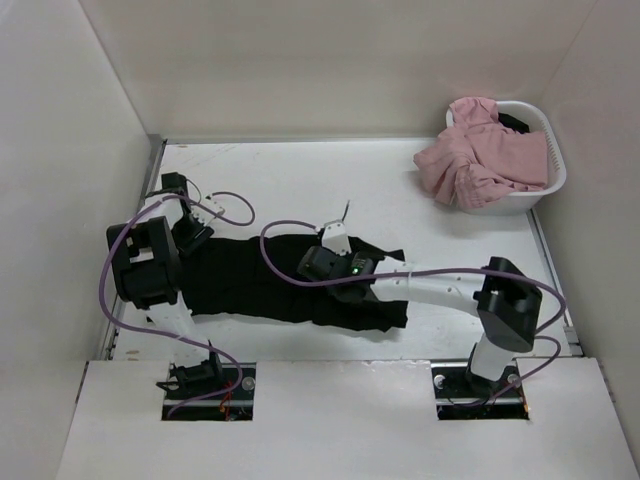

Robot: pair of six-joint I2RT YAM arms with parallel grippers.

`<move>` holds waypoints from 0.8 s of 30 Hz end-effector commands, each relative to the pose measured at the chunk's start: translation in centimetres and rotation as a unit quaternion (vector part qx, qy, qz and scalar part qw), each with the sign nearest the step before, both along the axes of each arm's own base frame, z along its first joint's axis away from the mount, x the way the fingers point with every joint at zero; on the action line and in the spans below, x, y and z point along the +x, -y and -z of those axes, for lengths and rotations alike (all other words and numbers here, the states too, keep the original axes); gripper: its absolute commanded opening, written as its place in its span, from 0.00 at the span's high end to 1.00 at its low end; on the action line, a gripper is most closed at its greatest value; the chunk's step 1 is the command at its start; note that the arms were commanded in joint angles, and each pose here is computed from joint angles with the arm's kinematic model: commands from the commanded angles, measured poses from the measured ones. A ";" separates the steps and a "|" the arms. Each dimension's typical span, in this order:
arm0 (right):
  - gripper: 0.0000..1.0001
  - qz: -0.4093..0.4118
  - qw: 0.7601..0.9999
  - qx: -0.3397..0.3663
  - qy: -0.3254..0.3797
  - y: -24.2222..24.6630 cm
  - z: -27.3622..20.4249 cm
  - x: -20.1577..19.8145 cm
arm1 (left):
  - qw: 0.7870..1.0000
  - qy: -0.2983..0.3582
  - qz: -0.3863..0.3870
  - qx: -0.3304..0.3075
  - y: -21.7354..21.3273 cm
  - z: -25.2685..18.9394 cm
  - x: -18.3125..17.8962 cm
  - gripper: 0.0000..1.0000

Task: Fold and stack the trousers
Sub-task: Fold the trousers

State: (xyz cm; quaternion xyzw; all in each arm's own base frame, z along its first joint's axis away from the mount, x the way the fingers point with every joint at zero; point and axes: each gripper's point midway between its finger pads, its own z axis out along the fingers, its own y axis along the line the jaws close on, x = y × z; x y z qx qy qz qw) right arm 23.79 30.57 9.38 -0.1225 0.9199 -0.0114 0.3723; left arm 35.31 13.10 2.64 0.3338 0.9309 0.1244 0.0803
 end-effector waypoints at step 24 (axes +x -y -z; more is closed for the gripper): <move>0.00 0.149 0.906 0.389 -0.074 11.5 -1.7 -0.9 | 0.999 0.019 -0.045 -0.008 -2.6 -1.1 -1.6 0.42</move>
